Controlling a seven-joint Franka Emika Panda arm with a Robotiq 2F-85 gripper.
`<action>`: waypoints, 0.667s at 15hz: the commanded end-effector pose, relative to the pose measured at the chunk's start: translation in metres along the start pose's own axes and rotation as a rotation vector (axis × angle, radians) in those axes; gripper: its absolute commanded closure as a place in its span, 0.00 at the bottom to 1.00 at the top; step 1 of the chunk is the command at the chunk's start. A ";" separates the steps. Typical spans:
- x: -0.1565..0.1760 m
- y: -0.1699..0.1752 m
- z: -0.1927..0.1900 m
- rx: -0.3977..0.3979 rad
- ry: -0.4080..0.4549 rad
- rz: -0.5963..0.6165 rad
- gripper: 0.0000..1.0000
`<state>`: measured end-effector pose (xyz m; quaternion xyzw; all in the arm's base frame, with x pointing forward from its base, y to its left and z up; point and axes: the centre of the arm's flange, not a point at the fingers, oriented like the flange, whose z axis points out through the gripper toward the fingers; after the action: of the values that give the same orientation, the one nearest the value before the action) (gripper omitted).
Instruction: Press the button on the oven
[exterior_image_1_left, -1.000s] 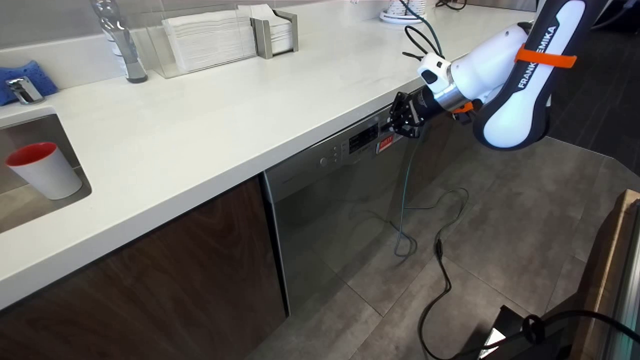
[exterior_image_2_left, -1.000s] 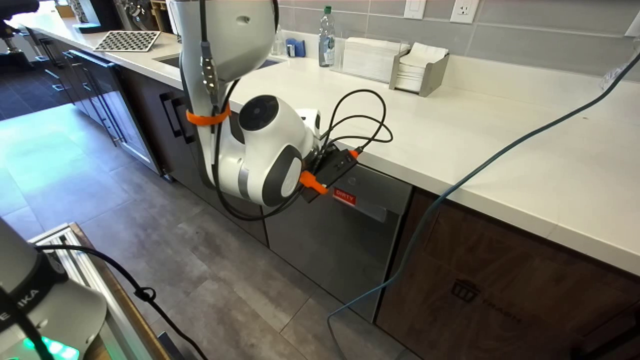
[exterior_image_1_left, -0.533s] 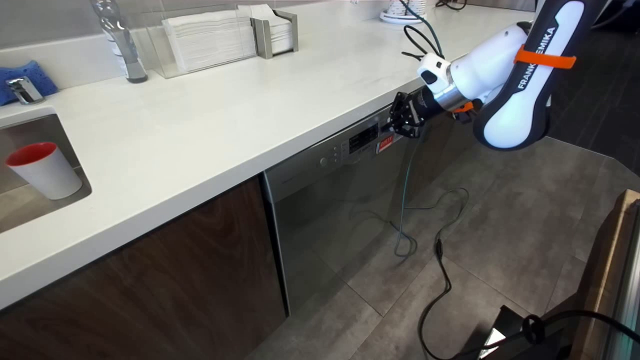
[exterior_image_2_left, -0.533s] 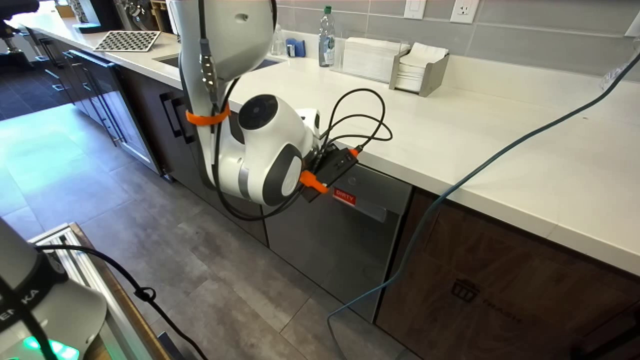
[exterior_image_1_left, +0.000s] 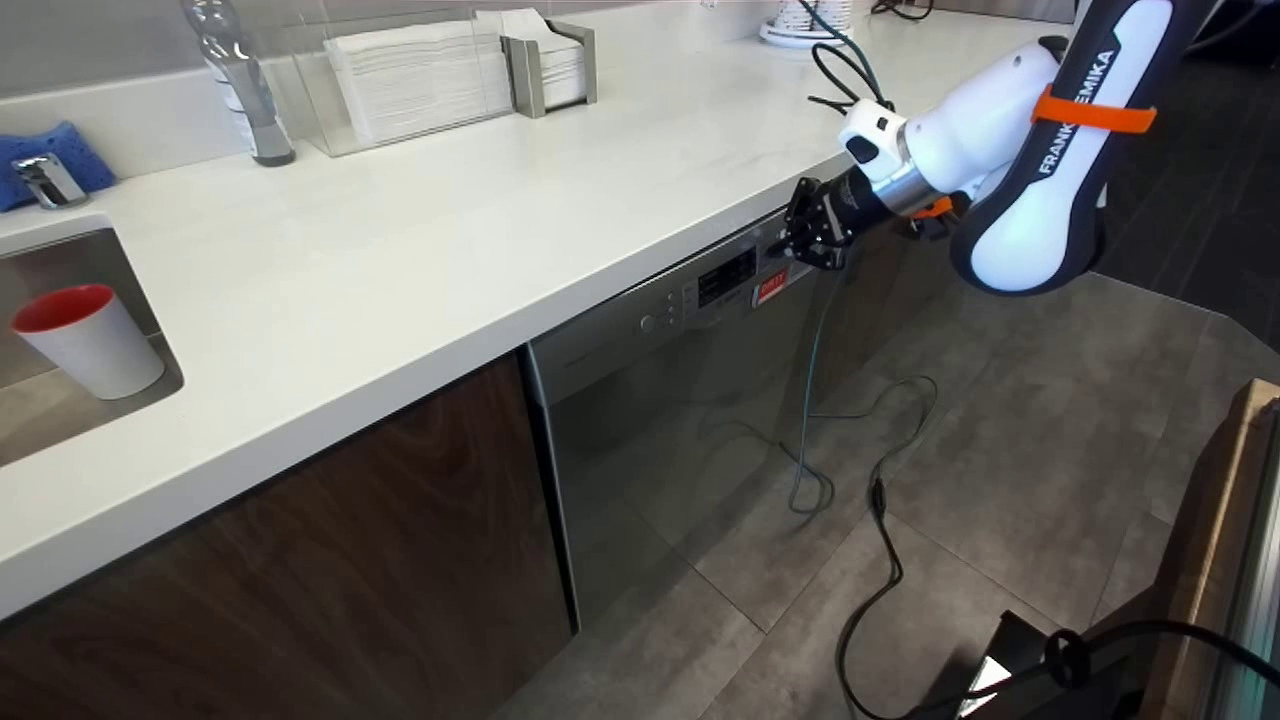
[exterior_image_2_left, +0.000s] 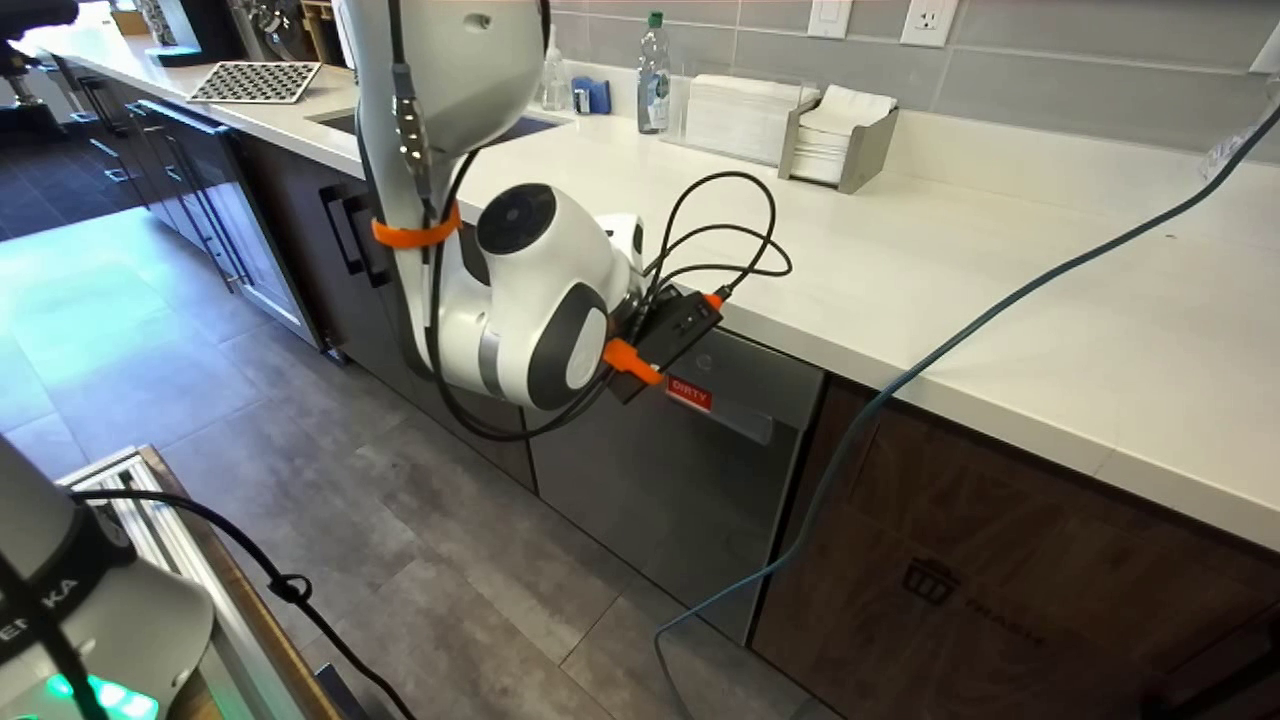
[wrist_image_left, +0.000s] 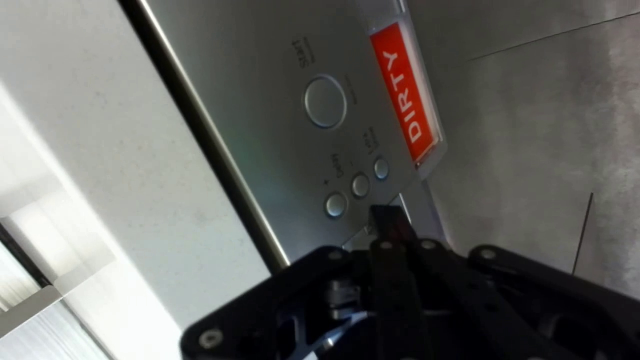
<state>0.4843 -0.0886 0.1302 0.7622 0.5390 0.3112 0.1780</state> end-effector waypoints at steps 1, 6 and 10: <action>0.002 0.008 -0.015 -0.011 -0.034 0.002 1.00; 0.002 0.006 -0.027 0.057 -0.078 0.011 0.53; 0.005 -0.001 -0.038 0.126 -0.130 0.004 0.24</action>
<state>0.4726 -0.0947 0.1420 0.7821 0.5419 0.2562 0.1700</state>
